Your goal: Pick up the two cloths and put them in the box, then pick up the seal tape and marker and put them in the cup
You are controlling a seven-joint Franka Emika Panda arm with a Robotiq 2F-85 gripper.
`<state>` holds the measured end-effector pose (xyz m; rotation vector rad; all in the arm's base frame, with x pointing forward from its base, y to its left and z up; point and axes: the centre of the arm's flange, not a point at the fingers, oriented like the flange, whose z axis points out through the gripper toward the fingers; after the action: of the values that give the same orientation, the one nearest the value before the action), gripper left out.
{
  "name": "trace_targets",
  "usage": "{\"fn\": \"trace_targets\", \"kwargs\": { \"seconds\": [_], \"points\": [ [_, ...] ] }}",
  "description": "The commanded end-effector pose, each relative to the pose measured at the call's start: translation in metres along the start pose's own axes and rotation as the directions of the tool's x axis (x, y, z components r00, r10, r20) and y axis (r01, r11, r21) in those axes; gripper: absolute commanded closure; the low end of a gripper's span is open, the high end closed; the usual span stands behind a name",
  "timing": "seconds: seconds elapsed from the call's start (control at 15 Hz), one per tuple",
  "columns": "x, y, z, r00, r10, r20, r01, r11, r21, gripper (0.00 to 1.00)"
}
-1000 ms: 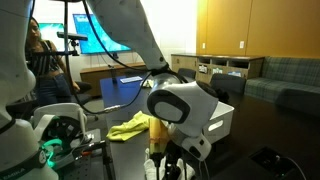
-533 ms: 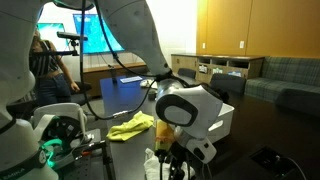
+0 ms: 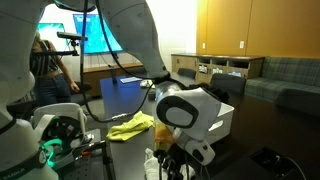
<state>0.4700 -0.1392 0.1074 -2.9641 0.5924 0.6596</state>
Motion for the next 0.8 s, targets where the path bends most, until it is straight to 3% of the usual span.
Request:
{"fn": "trace_targets", "kwargs": {
  "seconds": [0.0, 0.33, 0.4, 0.47, 0.73],
  "points": [
    [0.005, -0.011, 0.002, 1.0, 0.013, 0.014, -0.013, 1.0, -0.022, 0.0],
    [0.013, -0.027, 0.019, 0.999, 0.006, 0.042, -0.005, 1.0, -0.014, 0.0],
    [0.012, -0.028, 0.022, 0.999, 0.007, 0.049, -0.006, 1.0, -0.013, 0.17],
    [0.012, -0.029, 0.025, 0.999, 0.008, 0.053, -0.007, 1.0, -0.015, 0.27],
    [0.014, -0.03, 0.029, 0.997, 0.03, 0.064, -0.029, 0.999, -0.02, 0.6]
  ]
}}
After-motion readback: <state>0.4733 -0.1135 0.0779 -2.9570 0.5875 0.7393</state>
